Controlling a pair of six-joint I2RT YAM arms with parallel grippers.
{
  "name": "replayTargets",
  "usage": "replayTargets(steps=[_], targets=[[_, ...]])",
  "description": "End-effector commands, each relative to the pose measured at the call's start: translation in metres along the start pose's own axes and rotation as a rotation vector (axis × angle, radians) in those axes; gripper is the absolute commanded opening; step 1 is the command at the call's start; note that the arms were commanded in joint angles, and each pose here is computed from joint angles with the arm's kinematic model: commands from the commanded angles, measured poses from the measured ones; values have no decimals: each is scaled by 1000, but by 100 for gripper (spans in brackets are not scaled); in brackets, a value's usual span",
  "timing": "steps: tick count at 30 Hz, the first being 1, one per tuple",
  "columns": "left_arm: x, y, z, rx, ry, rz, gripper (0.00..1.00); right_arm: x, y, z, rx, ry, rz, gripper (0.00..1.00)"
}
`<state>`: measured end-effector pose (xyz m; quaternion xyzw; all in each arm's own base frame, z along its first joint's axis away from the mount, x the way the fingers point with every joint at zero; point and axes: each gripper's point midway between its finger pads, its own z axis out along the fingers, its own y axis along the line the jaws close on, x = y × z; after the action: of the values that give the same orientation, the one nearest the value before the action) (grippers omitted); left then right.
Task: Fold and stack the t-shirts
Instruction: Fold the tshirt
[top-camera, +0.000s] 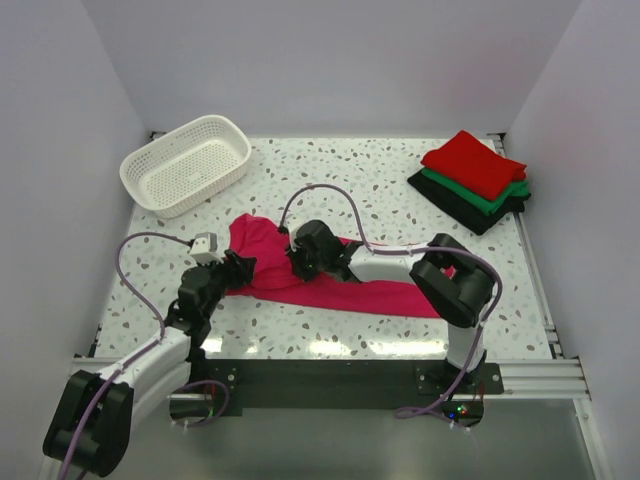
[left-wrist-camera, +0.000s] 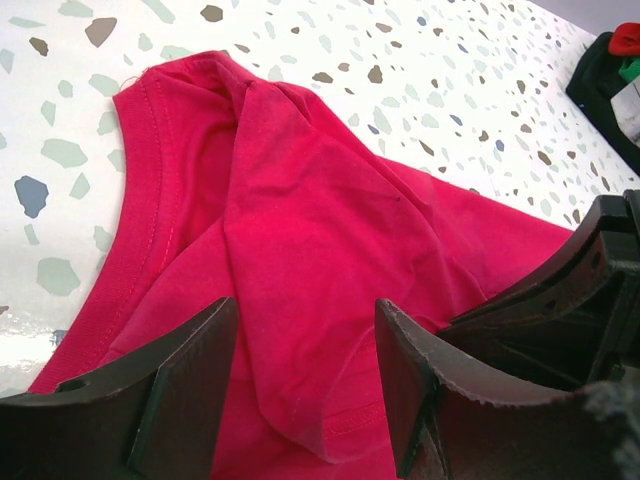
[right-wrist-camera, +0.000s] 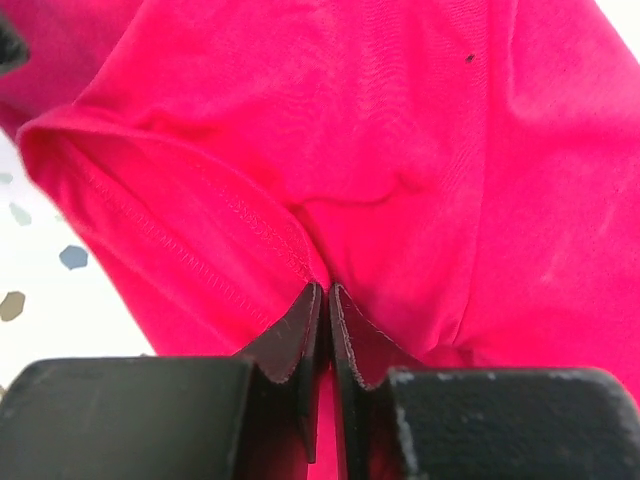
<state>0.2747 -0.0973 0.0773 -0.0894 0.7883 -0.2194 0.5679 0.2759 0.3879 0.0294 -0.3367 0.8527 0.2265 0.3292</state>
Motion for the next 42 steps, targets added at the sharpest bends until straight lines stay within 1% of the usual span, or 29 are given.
replayTargets(steps=[1,7,13,16,17,18,19,22,26,27,28,30,31,32,34,35,37,38,40,41,42], targets=[[-15,-7,1,29,-61,18,62,-26,10,-18,-10,-89,-11,10],[-16,-7,1,27,-63,16,62,-16,13,-24,-11,-75,-8,16],[-15,-4,2,13,-57,18,62,-7,15,-25,-15,-52,-9,19],[-16,-3,3,4,-60,18,62,-4,17,-30,-23,-49,-5,24],[-17,-2,3,-3,-63,17,62,0,17,-32,-26,-40,-3,27],[-18,-2,4,-7,-64,17,62,-4,19,-37,-33,-53,-2,31],[-18,-1,4,-12,-65,19,62,-4,20,-40,-38,-56,-4,33],[-24,2,9,-40,-75,24,63,-6,24,-50,-59,-66,-8,36],[-44,2,21,-75,-101,34,66,-7,20,-63,-39,-75,-15,40],[-55,-3,28,-71,-114,32,66,-9,17,-66,-21,-82,-19,41],[-62,-4,31,-73,-125,31,67,-15,11,-72,17,-98,-14,45],[-82,-14,43,-60,-153,28,68,-16,-2,-81,101,-84,-4,48],[-88,-15,47,-62,-160,29,68,-20,-16,-88,179,-98,-1,50],[-95,-16,52,-64,-167,35,69,-27,-23,-99,221,-108,3,55],[-108,-17,72,-78,-162,43,69,-34,-40,-114,301,-127,32,60],[-111,-17,79,-78,-156,49,69,-41,-59,-130,355,-150,69,64],[-116,-9,101,-96,-132,45,69,-45,-80,-144,391,-173,151,66],[-115,-5,108,-98,-120,39,69,-41,-107,-154,420,-169,223,66],[-113,4,126,-95,-84,23,68,-40,-134,-174,456,-209,324,66],[-110,7,132,-92,-71,13,68,-29,-161,-184,515,-200,383,66],[-105,7,141,-68,-48,5,67,-27,-172,-194,548,-209,412,68]])
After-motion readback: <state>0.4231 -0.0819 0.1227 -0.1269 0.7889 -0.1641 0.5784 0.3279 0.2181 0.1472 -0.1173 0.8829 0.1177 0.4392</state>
